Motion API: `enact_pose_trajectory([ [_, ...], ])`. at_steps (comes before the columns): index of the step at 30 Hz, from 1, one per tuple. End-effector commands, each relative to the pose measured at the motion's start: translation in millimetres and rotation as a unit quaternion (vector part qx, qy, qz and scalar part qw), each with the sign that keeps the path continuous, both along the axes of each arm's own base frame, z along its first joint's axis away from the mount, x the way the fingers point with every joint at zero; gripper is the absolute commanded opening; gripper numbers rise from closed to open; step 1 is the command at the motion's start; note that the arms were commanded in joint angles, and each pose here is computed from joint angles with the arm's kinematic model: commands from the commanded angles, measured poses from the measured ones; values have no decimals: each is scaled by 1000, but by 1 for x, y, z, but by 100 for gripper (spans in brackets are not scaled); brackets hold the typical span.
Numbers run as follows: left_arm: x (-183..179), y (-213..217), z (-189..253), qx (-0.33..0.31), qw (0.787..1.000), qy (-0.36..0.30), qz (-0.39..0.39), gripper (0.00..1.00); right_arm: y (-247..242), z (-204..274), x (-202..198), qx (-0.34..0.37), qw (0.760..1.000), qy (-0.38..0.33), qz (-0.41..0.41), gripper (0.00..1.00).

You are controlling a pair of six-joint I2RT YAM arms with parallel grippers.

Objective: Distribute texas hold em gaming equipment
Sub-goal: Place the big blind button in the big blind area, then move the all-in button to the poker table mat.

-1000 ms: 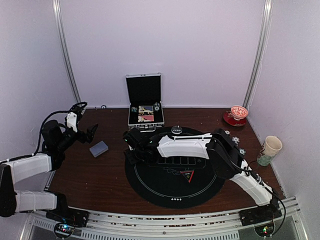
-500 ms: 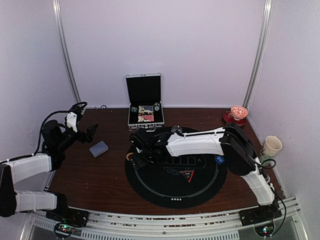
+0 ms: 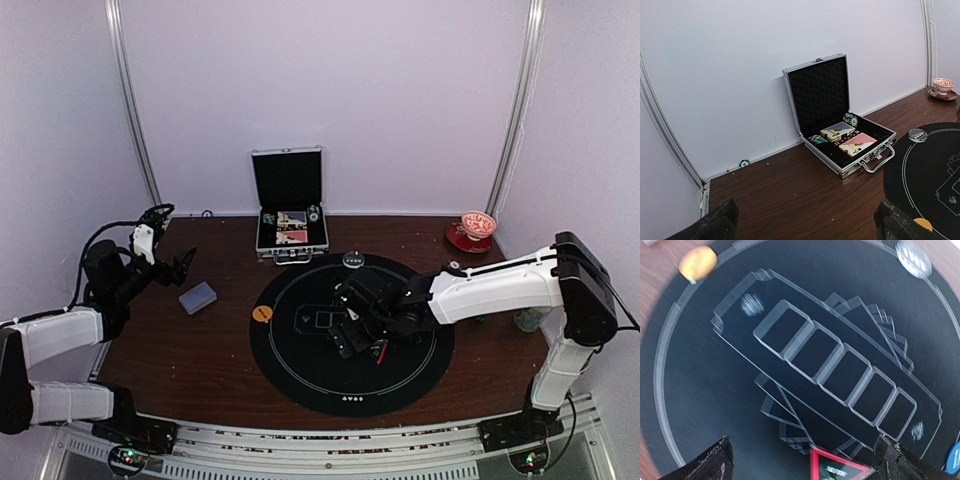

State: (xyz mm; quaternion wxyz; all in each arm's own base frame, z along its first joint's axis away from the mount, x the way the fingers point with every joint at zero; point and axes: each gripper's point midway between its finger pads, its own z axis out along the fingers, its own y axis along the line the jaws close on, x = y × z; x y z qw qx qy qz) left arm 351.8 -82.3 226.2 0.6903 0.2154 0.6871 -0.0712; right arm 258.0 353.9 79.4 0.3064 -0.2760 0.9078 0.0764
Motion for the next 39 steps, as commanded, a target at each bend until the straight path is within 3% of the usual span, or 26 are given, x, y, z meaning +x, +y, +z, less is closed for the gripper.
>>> enact_pose_trajectory([
  [1,-1,3,9,-3,1000,-22,5,98,-25,-9,5,3,999,-6,-33,100],
  [11,0,3,7,0,1000,-20,7,98,-54,-43,17,-1,997,24,-66,100],
  [22,0,2,8,0,1000,-21,5,98,-58,-47,-3,25,998,52,-38,99],
  [30,-1,3,9,0,1000,-22,7,98,-48,-56,-23,48,995,90,4,84],
  [39,-1,3,8,0,1000,-21,7,98,-24,-53,-71,45,990,96,94,81],
])
